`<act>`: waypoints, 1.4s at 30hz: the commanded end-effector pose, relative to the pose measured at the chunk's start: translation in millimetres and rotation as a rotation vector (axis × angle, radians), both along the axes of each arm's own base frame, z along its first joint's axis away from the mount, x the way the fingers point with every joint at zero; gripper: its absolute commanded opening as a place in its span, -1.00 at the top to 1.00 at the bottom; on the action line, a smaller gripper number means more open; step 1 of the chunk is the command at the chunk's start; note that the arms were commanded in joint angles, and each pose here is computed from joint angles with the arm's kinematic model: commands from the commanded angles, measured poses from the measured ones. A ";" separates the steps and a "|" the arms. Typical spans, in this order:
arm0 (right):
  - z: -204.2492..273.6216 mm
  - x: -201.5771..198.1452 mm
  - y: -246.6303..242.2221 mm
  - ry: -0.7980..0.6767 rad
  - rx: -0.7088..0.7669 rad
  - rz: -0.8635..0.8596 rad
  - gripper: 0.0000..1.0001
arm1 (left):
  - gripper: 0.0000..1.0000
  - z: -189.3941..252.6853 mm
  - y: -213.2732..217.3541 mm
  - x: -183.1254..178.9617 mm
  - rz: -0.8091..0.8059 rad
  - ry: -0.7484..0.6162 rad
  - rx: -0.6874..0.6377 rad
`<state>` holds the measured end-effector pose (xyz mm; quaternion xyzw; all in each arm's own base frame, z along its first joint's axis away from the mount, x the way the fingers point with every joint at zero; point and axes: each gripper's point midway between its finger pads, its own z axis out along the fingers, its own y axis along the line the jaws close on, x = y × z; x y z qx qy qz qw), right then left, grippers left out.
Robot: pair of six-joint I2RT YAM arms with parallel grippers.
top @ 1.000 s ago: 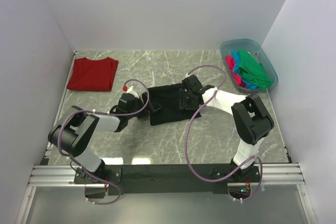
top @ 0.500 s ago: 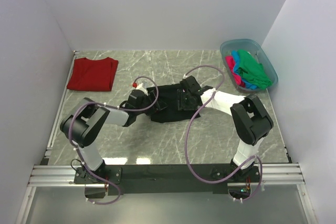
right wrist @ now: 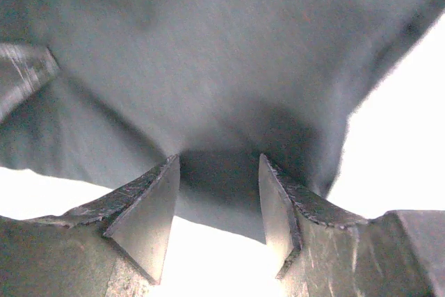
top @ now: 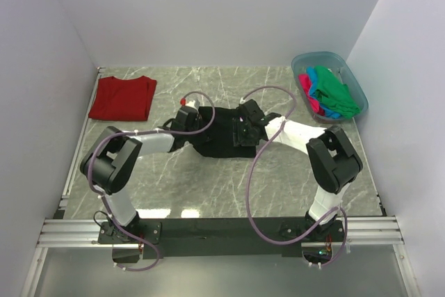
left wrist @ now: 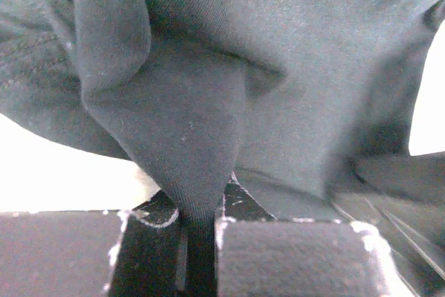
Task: Fold and stack the t-shirts
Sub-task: Neatly place the folded tshirt to the corner
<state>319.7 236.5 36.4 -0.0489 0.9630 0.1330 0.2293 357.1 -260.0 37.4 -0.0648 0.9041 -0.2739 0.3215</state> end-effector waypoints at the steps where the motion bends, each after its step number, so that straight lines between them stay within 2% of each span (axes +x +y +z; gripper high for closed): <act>1: 52.5 14.0 1.1 -0.087 0.028 0.009 -0.14 | 0.99 32.4 49.4 31.2 0.044 -0.094 0.218; 4: 87.0 27.2 -3.5 -0.154 0.053 -0.004 -0.15 | 0.99 60.4 62.7 50.6 0.009 -0.138 0.319; 6: 109.2 34.4 -7.0 -0.196 0.076 -0.010 -0.16 | 0.99 62.2 81.3 53.7 0.002 -0.125 0.416; 14: 146.0 45.2 -16.8 -0.270 0.154 -0.008 -0.18 | 0.99 114.6 136.3 87.4 0.031 -0.203 0.504; 24: 131.1 40.5 -16.6 -0.240 0.236 0.033 -0.18 | 0.99 142.6 227.6 121.6 0.115 -0.238 0.543; 31: 124.4 37.2 -8.6 -0.219 0.274 0.067 -0.18 | 0.99 160.5 261.4 141.6 0.129 -0.246 0.572; 34: 124.3 36.1 -6.1 -0.216 0.285 0.079 -0.18 | 0.99 164.5 290.0 144.5 0.144 -0.228 0.612; 42: 123.3 33.2 -5.1 -0.209 0.294 0.091 -0.18 | 0.99 145.8 338.9 149.3 0.194 -0.168 0.612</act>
